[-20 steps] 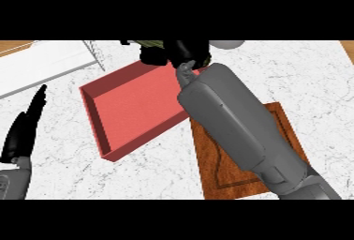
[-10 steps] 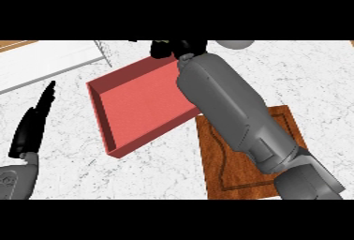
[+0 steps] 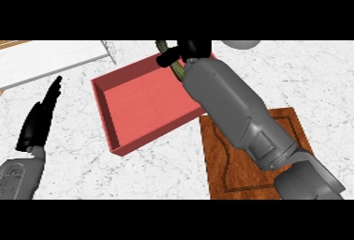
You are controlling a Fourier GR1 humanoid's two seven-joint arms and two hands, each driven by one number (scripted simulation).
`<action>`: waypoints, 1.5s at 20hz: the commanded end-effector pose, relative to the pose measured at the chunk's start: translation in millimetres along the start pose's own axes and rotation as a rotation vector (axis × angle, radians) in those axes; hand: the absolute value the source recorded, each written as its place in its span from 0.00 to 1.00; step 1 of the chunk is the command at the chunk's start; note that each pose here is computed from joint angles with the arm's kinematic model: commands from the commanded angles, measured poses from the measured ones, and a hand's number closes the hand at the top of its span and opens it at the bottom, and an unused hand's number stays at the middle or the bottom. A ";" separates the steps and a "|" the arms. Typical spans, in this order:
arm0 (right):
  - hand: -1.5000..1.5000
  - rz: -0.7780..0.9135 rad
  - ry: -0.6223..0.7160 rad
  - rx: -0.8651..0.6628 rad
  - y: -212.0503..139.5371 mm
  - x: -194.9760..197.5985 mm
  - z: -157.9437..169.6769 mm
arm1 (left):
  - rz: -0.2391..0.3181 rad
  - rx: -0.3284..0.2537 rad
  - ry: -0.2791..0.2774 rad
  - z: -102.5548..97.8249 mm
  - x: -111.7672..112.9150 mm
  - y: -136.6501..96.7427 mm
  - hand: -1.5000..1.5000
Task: Pick the squash from the cutting board and place it in the cardboard box
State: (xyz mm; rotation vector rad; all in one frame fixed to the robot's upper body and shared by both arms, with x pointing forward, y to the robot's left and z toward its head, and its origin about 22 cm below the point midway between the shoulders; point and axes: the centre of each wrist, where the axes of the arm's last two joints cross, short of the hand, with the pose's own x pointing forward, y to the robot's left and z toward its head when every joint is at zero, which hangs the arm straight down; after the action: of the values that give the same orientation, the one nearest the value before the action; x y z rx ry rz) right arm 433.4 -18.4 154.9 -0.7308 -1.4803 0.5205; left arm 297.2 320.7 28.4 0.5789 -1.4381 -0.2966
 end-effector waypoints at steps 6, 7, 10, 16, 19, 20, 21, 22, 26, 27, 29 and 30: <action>0.00 -0.219 -0.127 -0.198 -7.3 11.2 -1.0 | 0.000 0.009 0.009 -2.8 -5.7 3.9 0.50; 0.00 -0.241 -0.118 -0.225 -7.8 5.1 -3.8 | -0.004 0.015 0.029 8.5 -10.3 -1.3 0.50; 0.00 -0.337 -0.114 -0.267 -5.6 -0.5 0.8 | -0.004 0.023 0.039 -2.4 -13.3 5.8 0.50; 0.00 -0.440 -0.154 -0.247 -10.1 -26.9 -2.1 | 0.006 0.077 0.079 19.3 -40.5 20.6 0.50; 0.00 -0.446 -0.119 -0.252 -37.8 -50.6 -8.0 | 0.014 0.064 0.103 36.1 -54.2 18.2 0.50; 0.00 -0.410 -0.093 -0.261 -50.2 -76.6 -17.6 | -0.004 0.083 0.100 24.8 -32.0 33.8 0.50; 0.00 -0.435 -0.101 -0.259 -64.2 -77.4 -13.2 | -0.001 0.077 0.107 33.6 -38.4 30.0 0.50; 0.00 -0.430 -0.105 -0.271 -69.3 -92.3 -9.5 | -0.002 0.092 0.117 34.9 -43.1 27.4 0.50; 0.00 -0.393 -0.105 -0.246 -95.5 -119.4 9.4 | 0.010 0.099 0.136 38.2 -48.0 32.2 0.50; 0.00 -0.393 -0.104 -0.245 -91.0 -127.0 18.9 | 0.010 0.095 0.115 43.9 -44.3 25.9 0.50; 0.00 -0.387 -0.105 -0.248 -130.7 -140.3 18.7 | 0.009 0.103 0.121 25.6 -42.0 40.9 0.50; 0.00 -0.372 -0.097 -0.216 -137.8 -152.1 30.2 | -0.021 0.115 0.125 33.8 -48.1 53.4 0.50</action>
State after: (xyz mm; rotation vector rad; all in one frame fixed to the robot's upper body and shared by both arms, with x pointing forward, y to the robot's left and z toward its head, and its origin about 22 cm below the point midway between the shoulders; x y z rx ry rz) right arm 405.1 -178.5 140.8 -0.5796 -1.7463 0.0634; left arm 253.0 369.5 13.1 0.6680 -1.3433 -0.1899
